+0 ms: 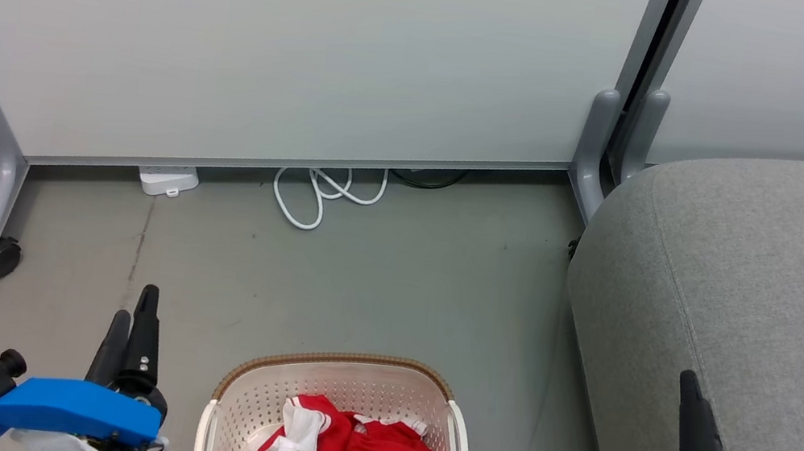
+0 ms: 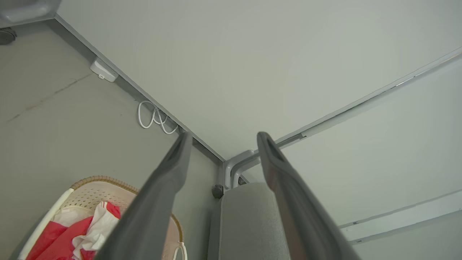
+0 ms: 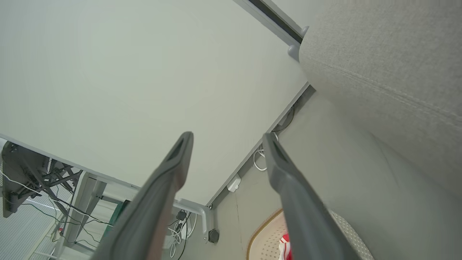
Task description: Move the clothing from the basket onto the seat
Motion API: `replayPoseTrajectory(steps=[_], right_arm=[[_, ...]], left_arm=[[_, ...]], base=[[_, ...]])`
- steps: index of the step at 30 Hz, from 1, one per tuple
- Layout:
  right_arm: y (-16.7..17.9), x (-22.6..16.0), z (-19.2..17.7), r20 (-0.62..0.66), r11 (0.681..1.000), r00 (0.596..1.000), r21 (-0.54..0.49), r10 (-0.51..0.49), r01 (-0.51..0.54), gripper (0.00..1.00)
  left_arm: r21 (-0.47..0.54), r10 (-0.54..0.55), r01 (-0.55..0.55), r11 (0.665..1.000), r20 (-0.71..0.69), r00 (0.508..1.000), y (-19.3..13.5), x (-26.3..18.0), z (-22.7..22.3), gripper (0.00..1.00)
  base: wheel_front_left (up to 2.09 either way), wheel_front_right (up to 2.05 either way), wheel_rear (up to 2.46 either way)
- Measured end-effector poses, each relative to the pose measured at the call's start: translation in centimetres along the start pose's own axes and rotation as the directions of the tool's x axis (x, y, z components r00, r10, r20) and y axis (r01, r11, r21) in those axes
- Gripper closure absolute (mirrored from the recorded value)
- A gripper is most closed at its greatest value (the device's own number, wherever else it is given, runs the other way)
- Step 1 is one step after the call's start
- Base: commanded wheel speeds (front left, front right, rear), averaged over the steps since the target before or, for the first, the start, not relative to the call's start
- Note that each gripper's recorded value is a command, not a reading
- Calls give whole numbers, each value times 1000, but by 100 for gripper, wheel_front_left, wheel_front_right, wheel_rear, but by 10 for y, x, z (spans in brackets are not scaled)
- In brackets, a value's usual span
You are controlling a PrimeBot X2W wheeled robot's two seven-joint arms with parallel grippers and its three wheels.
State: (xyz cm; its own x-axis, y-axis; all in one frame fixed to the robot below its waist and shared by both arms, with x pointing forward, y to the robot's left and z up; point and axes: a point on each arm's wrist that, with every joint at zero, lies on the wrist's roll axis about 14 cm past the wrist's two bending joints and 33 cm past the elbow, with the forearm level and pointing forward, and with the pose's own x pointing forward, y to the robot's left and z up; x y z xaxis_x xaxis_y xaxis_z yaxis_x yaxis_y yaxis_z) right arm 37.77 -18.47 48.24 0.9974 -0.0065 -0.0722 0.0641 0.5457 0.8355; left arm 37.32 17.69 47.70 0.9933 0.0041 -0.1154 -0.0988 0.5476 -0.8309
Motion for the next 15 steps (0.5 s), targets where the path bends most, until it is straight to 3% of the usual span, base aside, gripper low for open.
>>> replayPoseTrajectory(steps=[7, 15], right_arm=[[4, 1, 0, 3, 991, 1000, -134, 17, -17, 0], [10, 2, -1, -2, 967, 999, -253, 38, -38, 0]], left_arm=[[156, -19, 19, 988, -5, 1000, -5, 0, -3, 0], [307, -64, 62, 950, -3, 998, -17, 1, -3, 0]], base=[[0, 0, 0], [0, 0, 0]])
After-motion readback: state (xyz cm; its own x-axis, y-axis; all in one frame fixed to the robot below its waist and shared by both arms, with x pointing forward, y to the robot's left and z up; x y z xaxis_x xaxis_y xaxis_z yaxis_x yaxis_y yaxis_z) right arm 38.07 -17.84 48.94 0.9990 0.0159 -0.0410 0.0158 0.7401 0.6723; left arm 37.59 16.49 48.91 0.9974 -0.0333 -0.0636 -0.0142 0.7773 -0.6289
